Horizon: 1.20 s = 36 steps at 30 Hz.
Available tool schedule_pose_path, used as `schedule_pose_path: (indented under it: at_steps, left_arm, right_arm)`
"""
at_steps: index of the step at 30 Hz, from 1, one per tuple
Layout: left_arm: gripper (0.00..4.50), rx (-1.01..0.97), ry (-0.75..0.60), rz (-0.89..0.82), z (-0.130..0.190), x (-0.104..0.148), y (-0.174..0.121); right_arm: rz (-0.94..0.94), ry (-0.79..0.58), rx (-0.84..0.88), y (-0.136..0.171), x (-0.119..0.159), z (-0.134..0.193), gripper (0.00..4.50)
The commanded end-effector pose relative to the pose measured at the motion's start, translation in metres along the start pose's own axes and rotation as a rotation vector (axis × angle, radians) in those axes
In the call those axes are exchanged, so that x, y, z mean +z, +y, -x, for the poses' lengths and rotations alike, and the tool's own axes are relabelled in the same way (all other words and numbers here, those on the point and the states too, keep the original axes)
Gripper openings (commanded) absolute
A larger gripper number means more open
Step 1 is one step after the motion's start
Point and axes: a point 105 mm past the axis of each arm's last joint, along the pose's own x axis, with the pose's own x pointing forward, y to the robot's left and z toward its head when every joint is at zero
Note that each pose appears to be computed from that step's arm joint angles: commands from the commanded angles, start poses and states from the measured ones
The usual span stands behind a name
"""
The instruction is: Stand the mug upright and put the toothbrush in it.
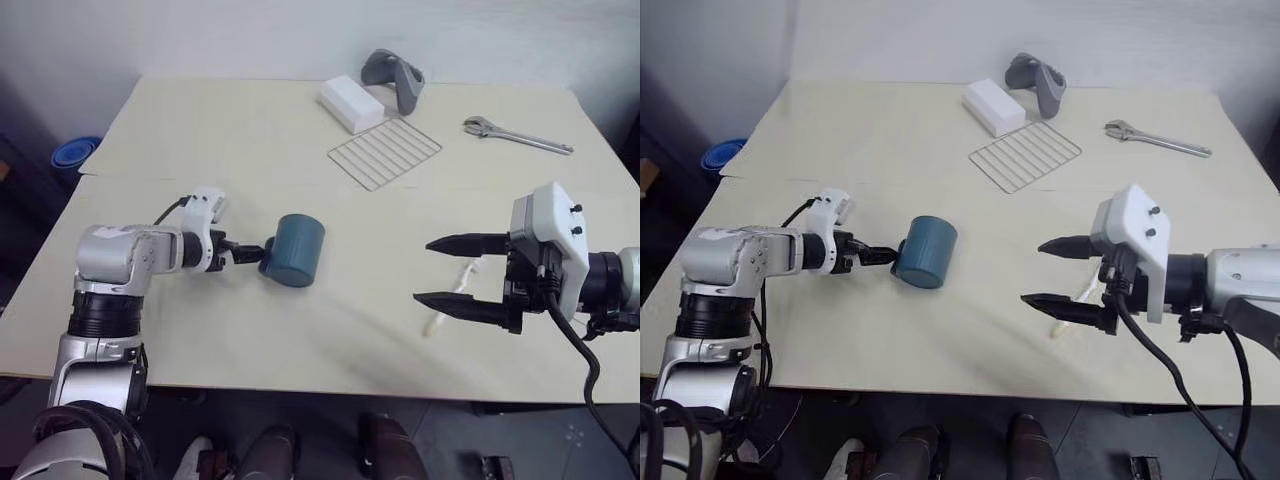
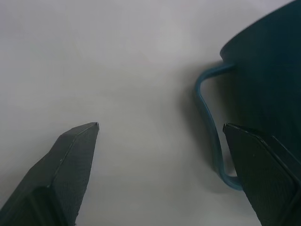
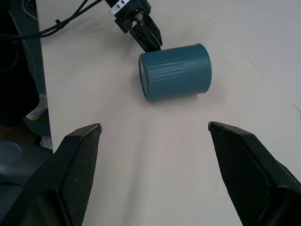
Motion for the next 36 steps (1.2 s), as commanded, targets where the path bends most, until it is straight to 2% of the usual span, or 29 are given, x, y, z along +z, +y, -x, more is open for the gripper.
schedule_pose_path:
  at_steps: [1, 7, 17, 22, 30, 31, 36]
  left_arm:
    - [4.11, -0.013, 0.04, -0.012, -0.015, -0.004, -0.006]
    - [2.51, -0.073, 0.081, 0.07, -0.031, -0.006, -0.019]
    - [2.51, -0.092, 0.104, 0.06, -0.037, -0.003, -0.031]
    - [2.51, -0.105, 0.149, 0.037, -0.038, -0.013, -0.035]
    - [0.15, -0.129, 0.184, 0.024, -0.041, -0.021, -0.044]
    - [0.04, -0.128, 0.184, 0.024, -0.042, -0.021, -0.044]
    - [0.04, -0.113, 0.166, -0.006, -0.043, -0.019, -0.042]
  right_arm:
    - [0.018, -0.056, -0.024, 0.002, 0.012, 0.007, 3.8]
    - [-0.003, -0.065, -0.038, 0.009, 0.013, 0.011, 3.8]
    - [-0.009, -0.075, -0.071, 0.012, 0.015, 0.014, 3.8]
    - [-0.014, -0.069, -0.087, 0.011, 0.013, 0.014, 3.8]
    - [-0.013, -0.06, -0.118, 0.008, 0.009, 0.015, 3.8]
    - [-0.014, -0.061, -0.122, 0.007, 0.01, 0.015, 3.8]
    - [-0.017, -0.067, -0.124, 0.007, 0.01, 0.014, 3.8]
